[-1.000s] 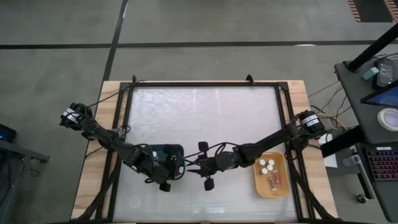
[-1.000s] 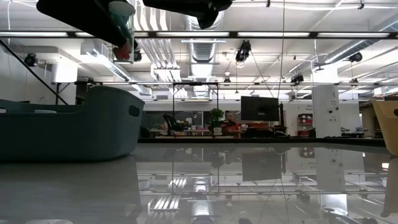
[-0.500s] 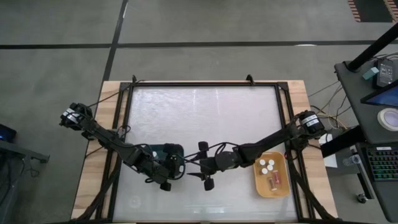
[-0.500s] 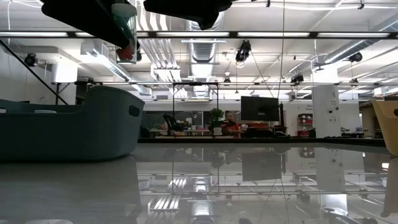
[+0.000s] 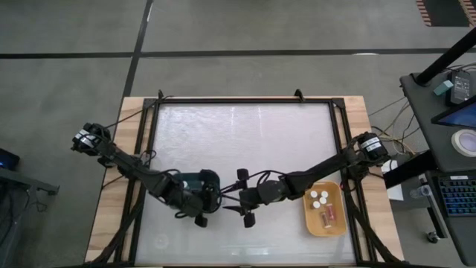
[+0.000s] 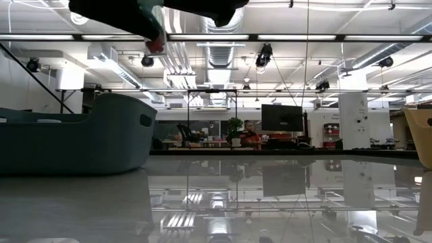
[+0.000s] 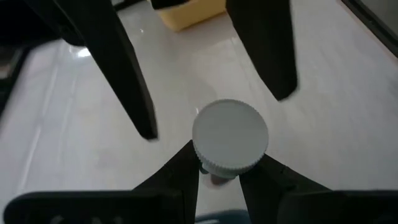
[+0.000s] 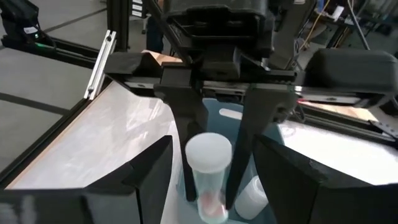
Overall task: Pick and place medicine bottles into bin by pill shape (circle, oval)
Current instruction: Put the blue bottled capsules into the yellow bin
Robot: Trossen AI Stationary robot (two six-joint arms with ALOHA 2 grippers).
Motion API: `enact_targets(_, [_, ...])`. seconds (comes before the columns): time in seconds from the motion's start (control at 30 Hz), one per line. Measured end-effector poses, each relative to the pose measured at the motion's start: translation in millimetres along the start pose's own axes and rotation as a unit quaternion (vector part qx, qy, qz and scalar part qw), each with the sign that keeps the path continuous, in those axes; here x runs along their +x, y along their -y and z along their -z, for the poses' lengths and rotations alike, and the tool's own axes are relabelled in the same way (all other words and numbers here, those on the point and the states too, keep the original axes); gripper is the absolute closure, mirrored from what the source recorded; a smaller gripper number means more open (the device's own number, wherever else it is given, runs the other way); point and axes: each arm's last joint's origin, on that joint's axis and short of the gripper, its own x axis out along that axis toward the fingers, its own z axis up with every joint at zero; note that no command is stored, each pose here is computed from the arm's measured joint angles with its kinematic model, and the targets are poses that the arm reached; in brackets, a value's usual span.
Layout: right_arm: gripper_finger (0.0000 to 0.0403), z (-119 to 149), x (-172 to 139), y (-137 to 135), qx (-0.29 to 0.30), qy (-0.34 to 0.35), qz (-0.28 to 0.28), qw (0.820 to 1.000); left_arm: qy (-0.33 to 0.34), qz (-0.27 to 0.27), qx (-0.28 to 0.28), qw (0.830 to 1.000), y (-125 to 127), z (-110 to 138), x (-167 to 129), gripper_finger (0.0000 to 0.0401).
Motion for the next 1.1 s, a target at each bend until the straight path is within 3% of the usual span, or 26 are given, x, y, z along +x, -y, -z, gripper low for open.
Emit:
enact_targets(0.6, [0.0191,0.7,0.2,1.5,-0.022,0.001,0.002,1.0,0.033,-0.005,0.018,0.999,-3.6,-7.0,1.8,0.0321])
enact_targets(1.1, [0.024,0.6,0.1,1.5,-0.036,0.001,0.002,0.999,0.045,-0.004,0.023,0.999,-3.8,-9.3,1.8,0.0321])
